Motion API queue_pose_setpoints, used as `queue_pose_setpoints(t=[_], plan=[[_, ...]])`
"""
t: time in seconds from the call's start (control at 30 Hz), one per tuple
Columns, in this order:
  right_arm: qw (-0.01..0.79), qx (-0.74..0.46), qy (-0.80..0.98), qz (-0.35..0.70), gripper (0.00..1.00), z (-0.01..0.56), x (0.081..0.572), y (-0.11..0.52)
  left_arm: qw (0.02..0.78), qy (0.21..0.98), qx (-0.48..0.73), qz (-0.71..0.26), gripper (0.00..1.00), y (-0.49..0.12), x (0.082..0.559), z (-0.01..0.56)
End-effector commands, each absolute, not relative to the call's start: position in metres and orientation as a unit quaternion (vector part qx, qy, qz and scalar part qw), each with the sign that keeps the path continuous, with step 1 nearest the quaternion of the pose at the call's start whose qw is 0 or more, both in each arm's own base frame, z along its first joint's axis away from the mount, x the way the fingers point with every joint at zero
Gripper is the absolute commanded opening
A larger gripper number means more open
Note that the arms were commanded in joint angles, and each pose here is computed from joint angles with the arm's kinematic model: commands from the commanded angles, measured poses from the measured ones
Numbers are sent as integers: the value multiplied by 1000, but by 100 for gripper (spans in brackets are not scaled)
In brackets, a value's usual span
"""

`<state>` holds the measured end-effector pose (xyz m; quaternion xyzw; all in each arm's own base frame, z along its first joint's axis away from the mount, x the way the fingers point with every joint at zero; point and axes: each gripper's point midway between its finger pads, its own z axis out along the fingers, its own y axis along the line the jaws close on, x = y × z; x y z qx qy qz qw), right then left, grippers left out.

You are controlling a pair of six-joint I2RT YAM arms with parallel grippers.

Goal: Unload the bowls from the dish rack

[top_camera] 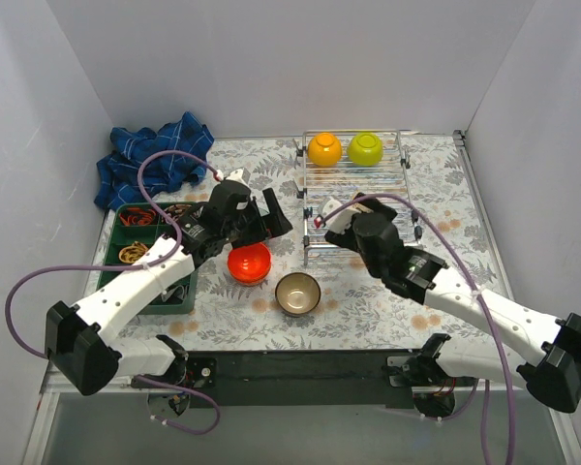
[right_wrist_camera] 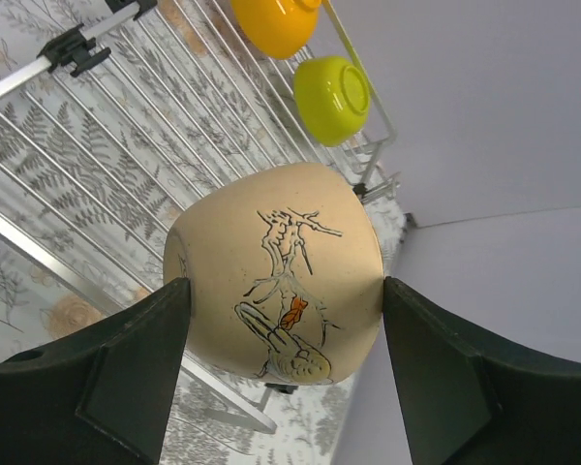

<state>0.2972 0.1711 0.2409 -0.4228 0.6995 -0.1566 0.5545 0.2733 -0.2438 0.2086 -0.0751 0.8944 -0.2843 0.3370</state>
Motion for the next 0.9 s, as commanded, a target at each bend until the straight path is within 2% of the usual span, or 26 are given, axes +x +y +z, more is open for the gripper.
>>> queue_pose_setpoints(t=[0.0, 0.03, 0.43, 0.87], plan=[[597, -412, 622, -293, 1, 283, 291, 167, 356, 880, -65, -306, 98, -252, 288, 235], [613, -416, 606, -290, 1, 288, 285, 178, 357, 881, -69, -304, 98, -251, 291, 236], [588, -491, 535, -358, 1, 271, 261, 219, 371, 878, -64, -295, 98, -253, 321, 256], [586, -529, 471, -394, 1, 264, 256, 254, 320, 886, -51, -333, 98, -278, 328, 274]])
